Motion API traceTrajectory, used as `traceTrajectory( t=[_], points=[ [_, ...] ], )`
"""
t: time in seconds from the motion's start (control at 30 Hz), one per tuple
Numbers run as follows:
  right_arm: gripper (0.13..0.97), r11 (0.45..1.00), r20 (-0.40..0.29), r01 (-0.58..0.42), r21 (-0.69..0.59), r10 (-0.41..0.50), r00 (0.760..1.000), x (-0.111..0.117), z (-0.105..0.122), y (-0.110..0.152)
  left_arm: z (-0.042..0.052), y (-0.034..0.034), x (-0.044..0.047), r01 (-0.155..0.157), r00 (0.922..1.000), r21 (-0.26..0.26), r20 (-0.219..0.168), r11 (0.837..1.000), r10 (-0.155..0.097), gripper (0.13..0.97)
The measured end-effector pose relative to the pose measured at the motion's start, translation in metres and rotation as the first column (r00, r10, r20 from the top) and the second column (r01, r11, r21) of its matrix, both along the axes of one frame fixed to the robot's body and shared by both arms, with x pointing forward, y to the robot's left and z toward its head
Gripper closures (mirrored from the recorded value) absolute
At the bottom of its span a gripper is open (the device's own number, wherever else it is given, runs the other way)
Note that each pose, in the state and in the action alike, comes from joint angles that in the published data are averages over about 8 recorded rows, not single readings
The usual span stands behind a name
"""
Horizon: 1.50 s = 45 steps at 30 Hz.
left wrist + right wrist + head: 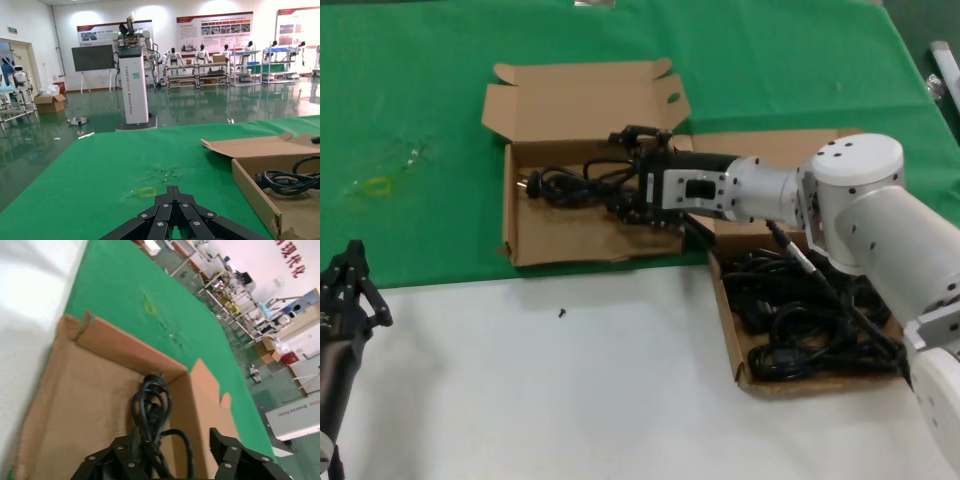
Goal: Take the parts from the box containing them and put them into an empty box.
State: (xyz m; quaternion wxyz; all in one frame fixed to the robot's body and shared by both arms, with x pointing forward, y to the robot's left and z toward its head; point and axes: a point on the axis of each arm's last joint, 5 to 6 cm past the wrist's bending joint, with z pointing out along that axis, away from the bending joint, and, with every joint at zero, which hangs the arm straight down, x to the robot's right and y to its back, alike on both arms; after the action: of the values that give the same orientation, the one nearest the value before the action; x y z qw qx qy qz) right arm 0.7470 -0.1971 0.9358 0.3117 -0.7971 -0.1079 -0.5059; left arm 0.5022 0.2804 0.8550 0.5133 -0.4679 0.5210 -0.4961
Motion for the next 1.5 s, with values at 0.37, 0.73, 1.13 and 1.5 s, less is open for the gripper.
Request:
traceTrajectory(
  t=[0.37,0.73,1.13,1.5],
  points=[
    [0.466,0.997,-0.002,0.032,0.066,-0.032,0.999,-0.015,0.015,-0.015,0.0,0.0,0.0,0.0,1.0,0.0,0.0,1.0,0.0,0.954],
    [0.283,0.995,0.009,0.039,0.095,-0.04,0.999,-0.028,0.023,-0.021,0.0,0.0,0.0,0.0,1.0,0.0,0.0,1.0,0.0,0.953],
    [0.155,0.978,-0.017,0.095,0.188,-0.094,0.995,-0.041,0.007,-0.022,0.0,0.0,0.0,0.0,1.0,0.0,0.0,1.0,0.0,0.895],
    [0.13,0.923,-0.071,0.192,0.333,-0.179,0.981,-0.065,-0.018,-0.027,0.0,0.0,0.0,0.0,1.0,0.0,0.0,1.0,0.0,0.768]
  ],
)
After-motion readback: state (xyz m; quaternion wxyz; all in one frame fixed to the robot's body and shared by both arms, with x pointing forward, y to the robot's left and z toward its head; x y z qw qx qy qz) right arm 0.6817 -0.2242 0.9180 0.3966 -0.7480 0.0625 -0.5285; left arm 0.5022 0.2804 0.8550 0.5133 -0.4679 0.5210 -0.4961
